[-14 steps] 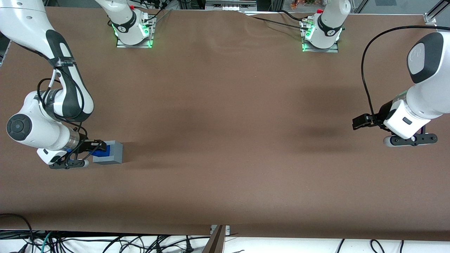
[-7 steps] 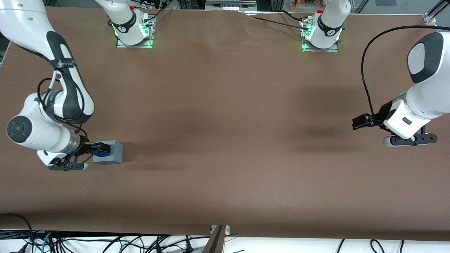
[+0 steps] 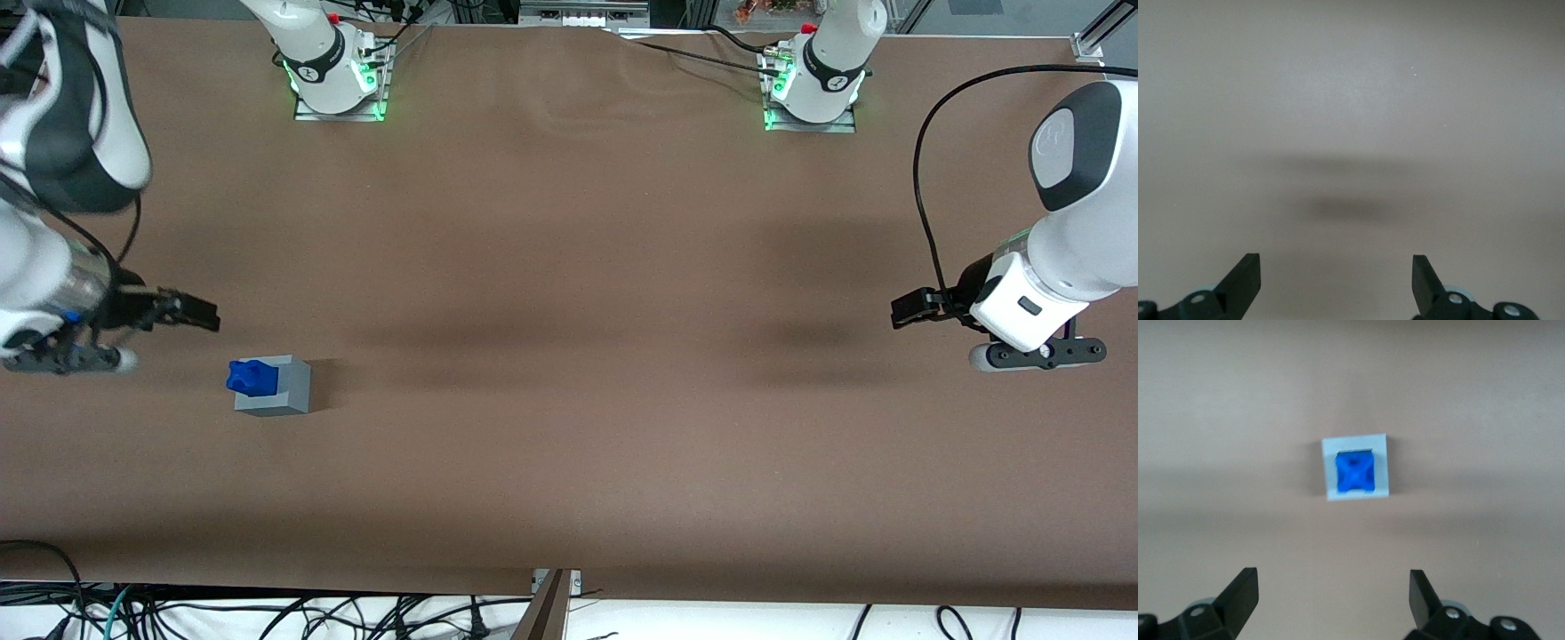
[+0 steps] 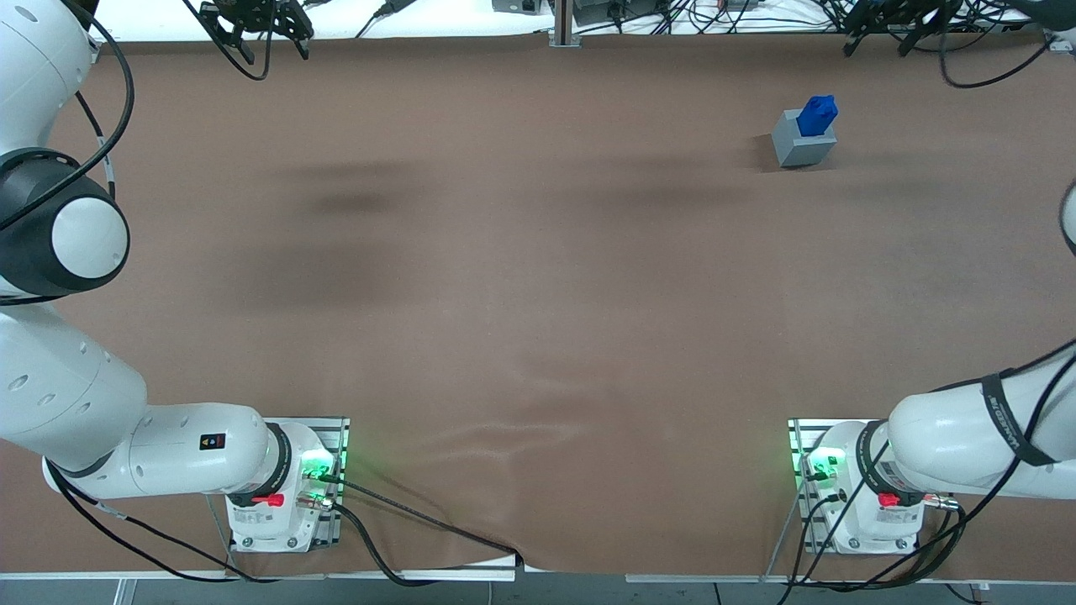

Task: Insert blue part into gray base with right arm

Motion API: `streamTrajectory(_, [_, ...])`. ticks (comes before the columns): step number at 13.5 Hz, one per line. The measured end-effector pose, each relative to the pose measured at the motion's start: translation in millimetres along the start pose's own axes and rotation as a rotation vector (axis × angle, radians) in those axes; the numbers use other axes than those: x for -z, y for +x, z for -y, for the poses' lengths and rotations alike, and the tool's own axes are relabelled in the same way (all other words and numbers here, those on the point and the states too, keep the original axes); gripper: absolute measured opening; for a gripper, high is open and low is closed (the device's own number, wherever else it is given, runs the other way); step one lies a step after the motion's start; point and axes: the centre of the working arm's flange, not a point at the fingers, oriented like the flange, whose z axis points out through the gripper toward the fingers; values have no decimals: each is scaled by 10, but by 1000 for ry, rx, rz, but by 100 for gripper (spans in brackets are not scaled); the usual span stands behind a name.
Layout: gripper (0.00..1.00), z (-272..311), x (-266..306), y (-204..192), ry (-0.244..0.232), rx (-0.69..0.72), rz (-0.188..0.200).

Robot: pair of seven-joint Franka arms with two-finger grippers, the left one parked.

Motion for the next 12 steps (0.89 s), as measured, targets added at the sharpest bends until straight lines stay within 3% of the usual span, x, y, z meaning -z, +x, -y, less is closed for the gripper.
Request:
streamTrajectory(5, [100, 129, 506, -562, -1, 1, -33])
streamTrajectory(12, [100, 136, 526, -616, 2, 1, 6])
